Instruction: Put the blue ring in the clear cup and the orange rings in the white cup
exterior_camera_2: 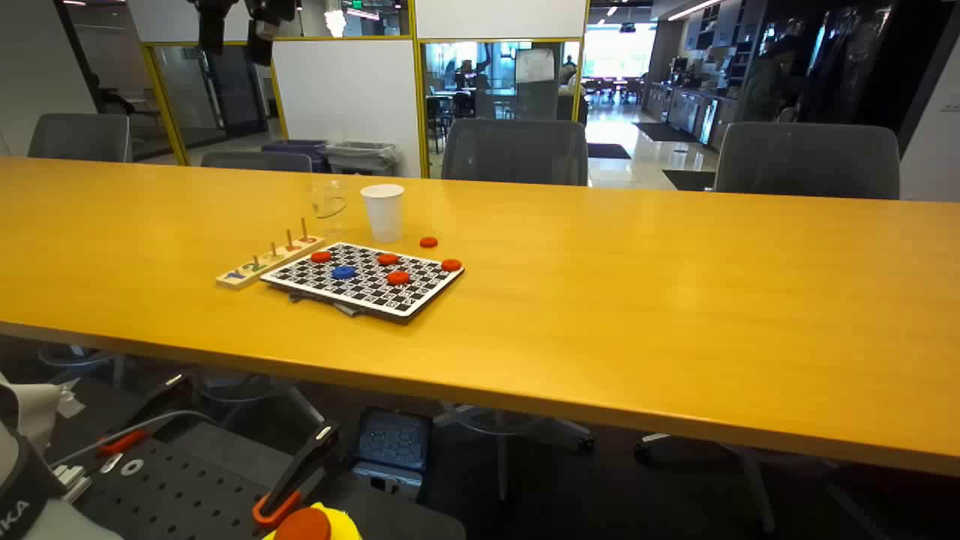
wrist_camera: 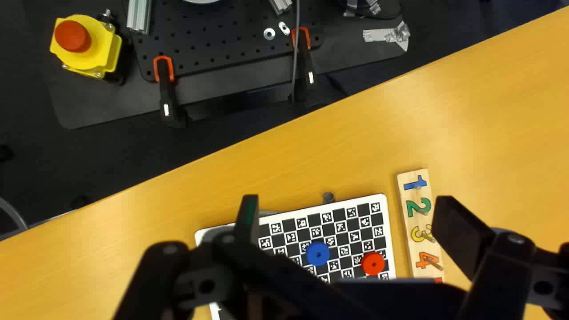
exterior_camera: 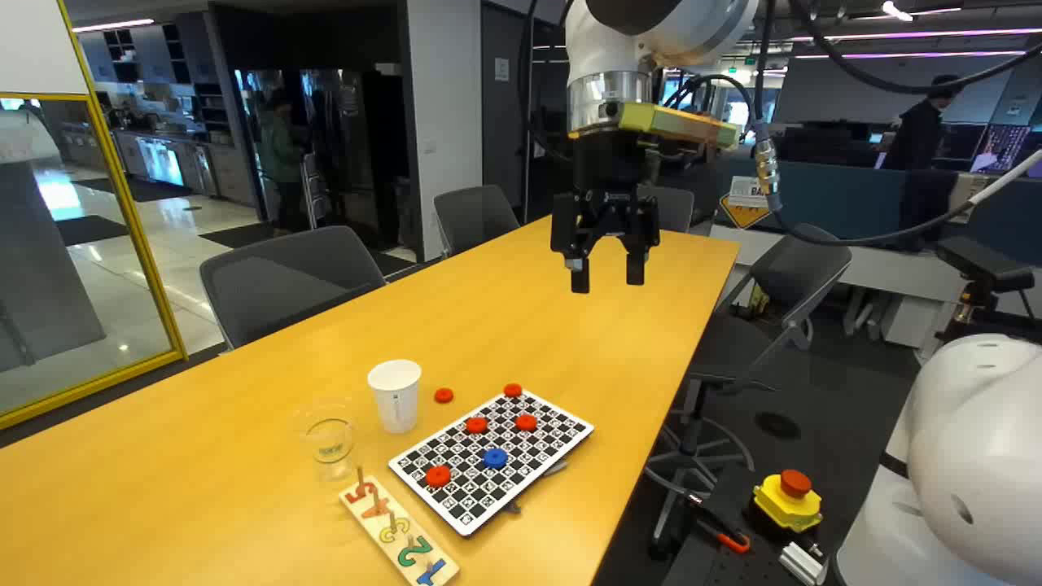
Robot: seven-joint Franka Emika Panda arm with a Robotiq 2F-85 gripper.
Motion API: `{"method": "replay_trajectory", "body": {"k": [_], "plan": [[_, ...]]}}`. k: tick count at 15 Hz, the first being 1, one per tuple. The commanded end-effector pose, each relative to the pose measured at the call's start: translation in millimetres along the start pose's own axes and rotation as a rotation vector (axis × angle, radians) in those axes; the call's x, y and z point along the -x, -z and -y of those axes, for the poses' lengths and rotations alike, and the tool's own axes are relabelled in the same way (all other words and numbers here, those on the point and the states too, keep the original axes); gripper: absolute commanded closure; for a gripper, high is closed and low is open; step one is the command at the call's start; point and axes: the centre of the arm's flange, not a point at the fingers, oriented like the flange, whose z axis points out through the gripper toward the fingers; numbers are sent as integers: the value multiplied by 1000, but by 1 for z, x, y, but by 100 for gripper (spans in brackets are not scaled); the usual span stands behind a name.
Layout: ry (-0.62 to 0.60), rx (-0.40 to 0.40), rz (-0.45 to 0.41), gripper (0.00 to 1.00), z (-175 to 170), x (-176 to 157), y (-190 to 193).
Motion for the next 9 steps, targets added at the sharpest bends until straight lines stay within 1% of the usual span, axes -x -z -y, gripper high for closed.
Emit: {"method": "replay_trajectory", "body": {"k": [1,7,9], "plan": [[1,-1,-4,0,0,0,2],[2,-2,-12,0,1,1,5],[5,3,-21,0,-2,-4,-6]]}}
